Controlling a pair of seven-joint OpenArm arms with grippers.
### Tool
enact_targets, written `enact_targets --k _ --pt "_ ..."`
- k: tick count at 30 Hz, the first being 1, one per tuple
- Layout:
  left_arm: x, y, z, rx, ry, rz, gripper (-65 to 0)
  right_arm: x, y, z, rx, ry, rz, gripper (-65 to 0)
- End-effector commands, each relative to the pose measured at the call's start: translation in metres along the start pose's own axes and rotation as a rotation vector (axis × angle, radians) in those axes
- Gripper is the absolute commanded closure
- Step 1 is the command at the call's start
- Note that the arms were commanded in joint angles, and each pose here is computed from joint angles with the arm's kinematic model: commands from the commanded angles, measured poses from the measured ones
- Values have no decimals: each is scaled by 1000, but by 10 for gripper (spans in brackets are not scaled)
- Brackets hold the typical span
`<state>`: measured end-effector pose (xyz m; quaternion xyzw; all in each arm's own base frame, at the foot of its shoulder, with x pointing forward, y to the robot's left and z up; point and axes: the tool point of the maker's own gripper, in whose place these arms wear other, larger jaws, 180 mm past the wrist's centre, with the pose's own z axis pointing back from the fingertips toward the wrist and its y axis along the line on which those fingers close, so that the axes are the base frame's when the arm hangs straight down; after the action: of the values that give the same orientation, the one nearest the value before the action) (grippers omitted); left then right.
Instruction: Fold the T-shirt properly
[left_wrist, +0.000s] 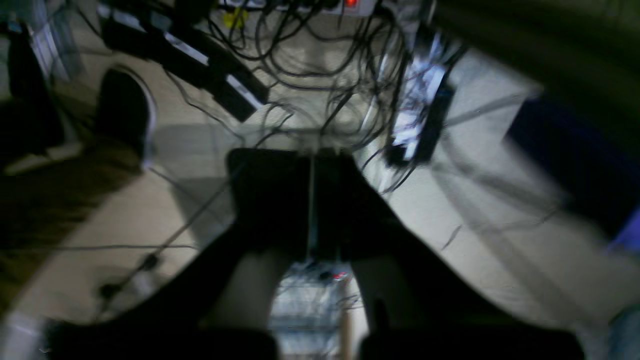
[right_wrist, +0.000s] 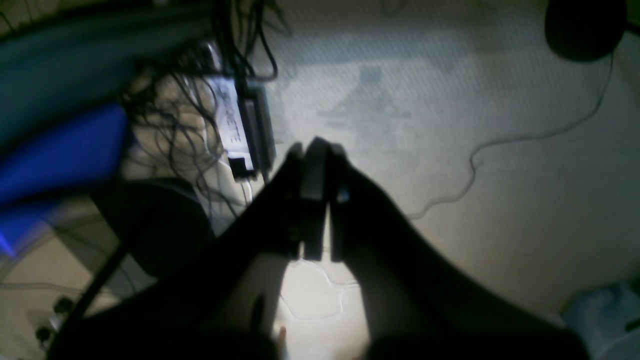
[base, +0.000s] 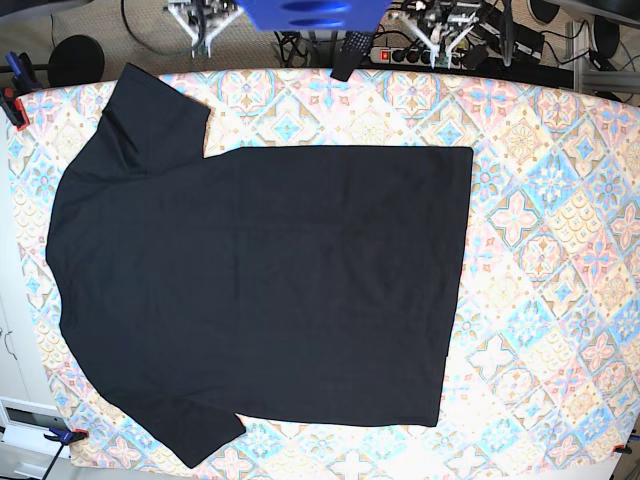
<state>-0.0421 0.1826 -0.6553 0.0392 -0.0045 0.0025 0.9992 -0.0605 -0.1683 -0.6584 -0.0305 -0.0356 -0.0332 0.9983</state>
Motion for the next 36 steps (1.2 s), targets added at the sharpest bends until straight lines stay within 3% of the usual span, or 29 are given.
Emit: enact_targets --k 1,10,14,17,25,32,36 --pt "-17 3 2 4 26 -23 -11 -18 -7 3 -11 26 6 0" --pt "-42 29 29 9 -49 -124 -11 -52 -41 23 -58 -4 41 0" --pt "-48 40 50 3 -100 -164 -11 -47 -80 36 -110 -58 84 0" --pt "-42 42 74 -13 -166 -198 -11 -55 -88 50 -117 -86 106 0" --pt "-17 24 151 -95 -348 -266 -11 -37 -165 120 -295 -252 63 0" --pt "43 20 223 -96 -567 -235 -11 5 -182 170 -345 -405 109 0" --pt "77 17 254 -91 -652 -234 -11 33 -191 198 -348 -498 -43 0"
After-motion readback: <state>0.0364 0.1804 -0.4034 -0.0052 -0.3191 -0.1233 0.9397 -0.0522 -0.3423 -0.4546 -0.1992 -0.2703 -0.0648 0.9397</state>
